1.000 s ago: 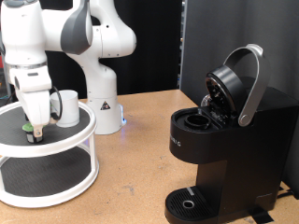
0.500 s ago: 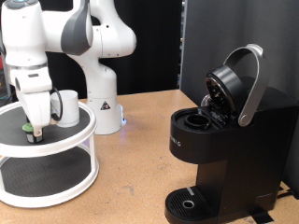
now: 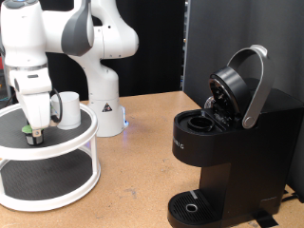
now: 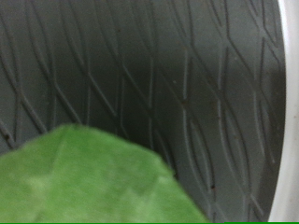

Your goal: Make a cup of coffee with the keurig machine

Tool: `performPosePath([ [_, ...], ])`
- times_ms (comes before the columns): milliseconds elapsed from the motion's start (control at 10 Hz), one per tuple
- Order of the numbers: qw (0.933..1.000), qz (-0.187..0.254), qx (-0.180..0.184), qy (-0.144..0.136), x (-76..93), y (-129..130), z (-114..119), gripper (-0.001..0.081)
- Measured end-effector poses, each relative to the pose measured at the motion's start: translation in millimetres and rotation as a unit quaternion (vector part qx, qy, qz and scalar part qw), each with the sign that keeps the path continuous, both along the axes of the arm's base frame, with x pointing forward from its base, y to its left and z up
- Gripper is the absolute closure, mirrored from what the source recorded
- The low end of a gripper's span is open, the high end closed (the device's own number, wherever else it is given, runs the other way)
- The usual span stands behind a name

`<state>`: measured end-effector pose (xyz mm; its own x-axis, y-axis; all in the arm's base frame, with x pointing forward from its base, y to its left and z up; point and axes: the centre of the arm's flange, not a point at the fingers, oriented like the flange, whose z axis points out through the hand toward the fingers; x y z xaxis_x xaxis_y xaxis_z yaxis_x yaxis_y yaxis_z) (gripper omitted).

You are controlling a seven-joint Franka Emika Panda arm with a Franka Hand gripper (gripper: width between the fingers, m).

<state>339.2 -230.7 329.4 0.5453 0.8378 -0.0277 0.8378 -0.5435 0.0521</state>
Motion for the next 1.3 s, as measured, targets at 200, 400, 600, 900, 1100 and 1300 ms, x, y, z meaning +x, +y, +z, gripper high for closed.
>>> performPosePath([
  [200,0.9998,-0.007,0.014,0.01,0.8,-5,14,0.0321],
  [400,0.9993,-0.004,0.036,0.012,0.6,-11,43,0.0321],
  [600,0.999,0.002,0.043,0.009,-0.4,-15,75,0.0322],
  [900,0.9985,-0.004,0.054,0.011,-0.5,-11,78,0.0322],
  [1100,0.9931,-0.048,0.106,-0.013,11.4,6,81,0.0322],
  [1300,0.9837,-0.085,0.152,-0.044,31.3,31,93,0.0322],
])
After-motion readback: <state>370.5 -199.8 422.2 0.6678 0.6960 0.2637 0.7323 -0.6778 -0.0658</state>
